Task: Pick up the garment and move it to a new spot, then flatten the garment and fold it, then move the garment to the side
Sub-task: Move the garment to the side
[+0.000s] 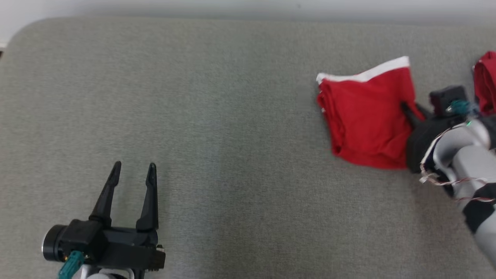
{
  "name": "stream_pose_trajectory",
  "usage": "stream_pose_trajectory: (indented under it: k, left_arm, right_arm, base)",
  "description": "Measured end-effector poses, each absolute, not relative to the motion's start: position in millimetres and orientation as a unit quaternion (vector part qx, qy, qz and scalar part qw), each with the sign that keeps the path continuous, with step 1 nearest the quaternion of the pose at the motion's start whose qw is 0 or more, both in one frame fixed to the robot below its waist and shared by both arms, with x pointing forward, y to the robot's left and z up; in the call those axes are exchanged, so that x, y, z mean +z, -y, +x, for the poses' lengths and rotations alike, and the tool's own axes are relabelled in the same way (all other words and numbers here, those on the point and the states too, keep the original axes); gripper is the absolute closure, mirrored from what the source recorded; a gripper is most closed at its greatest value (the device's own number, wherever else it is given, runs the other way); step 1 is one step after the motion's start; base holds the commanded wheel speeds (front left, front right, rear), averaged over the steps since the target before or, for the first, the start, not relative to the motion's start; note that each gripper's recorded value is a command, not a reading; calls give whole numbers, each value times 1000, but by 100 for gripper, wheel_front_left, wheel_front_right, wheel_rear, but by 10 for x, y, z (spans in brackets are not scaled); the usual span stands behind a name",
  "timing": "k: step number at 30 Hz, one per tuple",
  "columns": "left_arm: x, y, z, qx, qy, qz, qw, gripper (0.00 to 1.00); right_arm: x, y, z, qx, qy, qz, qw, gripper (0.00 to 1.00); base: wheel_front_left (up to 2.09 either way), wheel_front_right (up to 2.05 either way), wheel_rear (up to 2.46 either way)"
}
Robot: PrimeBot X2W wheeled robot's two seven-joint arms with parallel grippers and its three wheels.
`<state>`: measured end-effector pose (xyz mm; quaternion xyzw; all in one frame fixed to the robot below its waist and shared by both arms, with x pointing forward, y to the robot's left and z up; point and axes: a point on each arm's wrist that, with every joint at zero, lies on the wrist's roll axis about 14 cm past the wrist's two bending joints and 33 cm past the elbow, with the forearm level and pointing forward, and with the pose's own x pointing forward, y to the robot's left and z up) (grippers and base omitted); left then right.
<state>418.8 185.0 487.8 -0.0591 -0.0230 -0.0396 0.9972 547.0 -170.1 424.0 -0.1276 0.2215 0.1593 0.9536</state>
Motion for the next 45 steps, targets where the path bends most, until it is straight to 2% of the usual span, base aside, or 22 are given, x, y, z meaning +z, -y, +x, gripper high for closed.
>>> stream_pose_trajectory:
  k: [12, 22, 30, 36, 44, 45]
  left_arm:
    - [4714, -1524, 4595, -99, 22, -52, 993, 0]
    - [4467, -1236, 4811, -147, 10, -54, 988, 0]
    - [4272, -1107, 4926, -171, 0, -56, 984, 0]
    - [4155, -1052, 4956, -182, -9, -59, 982, 0]
    - [4139, -1094, 4966, -175, -9, -59, 983, 0]
    - [4141, -1100, 4968, -174, -8, -58, 983, 0]
  right_arm:
    - [4534, 2767, 5690, 89, -225, -193, 951, 100]
    - [4770, 3636, 5596, 2, -246, -223, 943, 100]
    - [4880, 4168, 5551, -53, -271, -266, 924, 100]
    - [4886, 4461, 5543, -74, -300, -331, 891, 100]
    - [4928, 4603, 5621, -84, -307, -374, 871, 100]
    - [4913, 4601, 5628, -82, -309, -377, 869, 73]
  base:
    - [0, 0, 0]
    - [0, 0, 0]
    - [0, 0, 0]
    - [0, 0, 0]
    - [0, 0, 0]
    - [0, 0, 0]
